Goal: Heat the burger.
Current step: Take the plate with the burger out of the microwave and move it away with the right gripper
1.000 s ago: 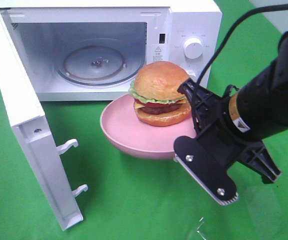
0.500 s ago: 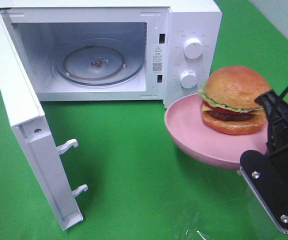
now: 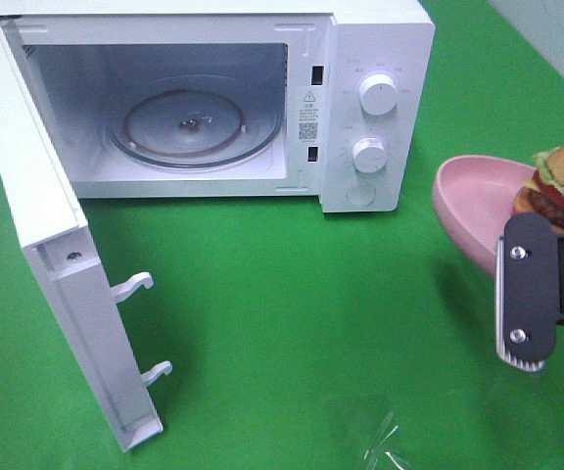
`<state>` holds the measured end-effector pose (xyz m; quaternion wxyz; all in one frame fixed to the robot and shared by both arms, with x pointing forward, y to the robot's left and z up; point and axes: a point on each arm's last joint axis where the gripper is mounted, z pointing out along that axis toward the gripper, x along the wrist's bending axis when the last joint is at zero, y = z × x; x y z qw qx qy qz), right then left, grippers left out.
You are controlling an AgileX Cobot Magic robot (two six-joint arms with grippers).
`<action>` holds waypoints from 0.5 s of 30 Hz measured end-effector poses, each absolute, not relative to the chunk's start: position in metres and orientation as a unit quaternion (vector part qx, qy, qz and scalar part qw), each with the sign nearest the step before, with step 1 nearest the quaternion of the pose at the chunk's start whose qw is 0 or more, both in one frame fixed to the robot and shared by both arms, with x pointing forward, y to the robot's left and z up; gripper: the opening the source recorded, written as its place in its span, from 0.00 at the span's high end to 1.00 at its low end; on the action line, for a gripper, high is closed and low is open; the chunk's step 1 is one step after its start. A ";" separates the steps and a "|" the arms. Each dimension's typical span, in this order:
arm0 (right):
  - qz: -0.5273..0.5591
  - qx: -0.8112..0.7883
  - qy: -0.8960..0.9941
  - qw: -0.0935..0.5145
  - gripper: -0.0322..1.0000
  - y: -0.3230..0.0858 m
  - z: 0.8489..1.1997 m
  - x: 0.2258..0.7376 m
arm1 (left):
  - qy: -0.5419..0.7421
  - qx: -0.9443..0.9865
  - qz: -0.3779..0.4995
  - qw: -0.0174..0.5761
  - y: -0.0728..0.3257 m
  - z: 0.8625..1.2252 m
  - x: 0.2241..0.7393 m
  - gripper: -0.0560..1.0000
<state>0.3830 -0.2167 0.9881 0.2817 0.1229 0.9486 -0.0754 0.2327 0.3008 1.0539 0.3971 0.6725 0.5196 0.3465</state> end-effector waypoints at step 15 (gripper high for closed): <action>-0.110 0.230 0.905 0.339 0.88 -0.207 0.956 0.415 | 0.520 0.672 0.347 0.397 0.301 1.054 0.233 0.95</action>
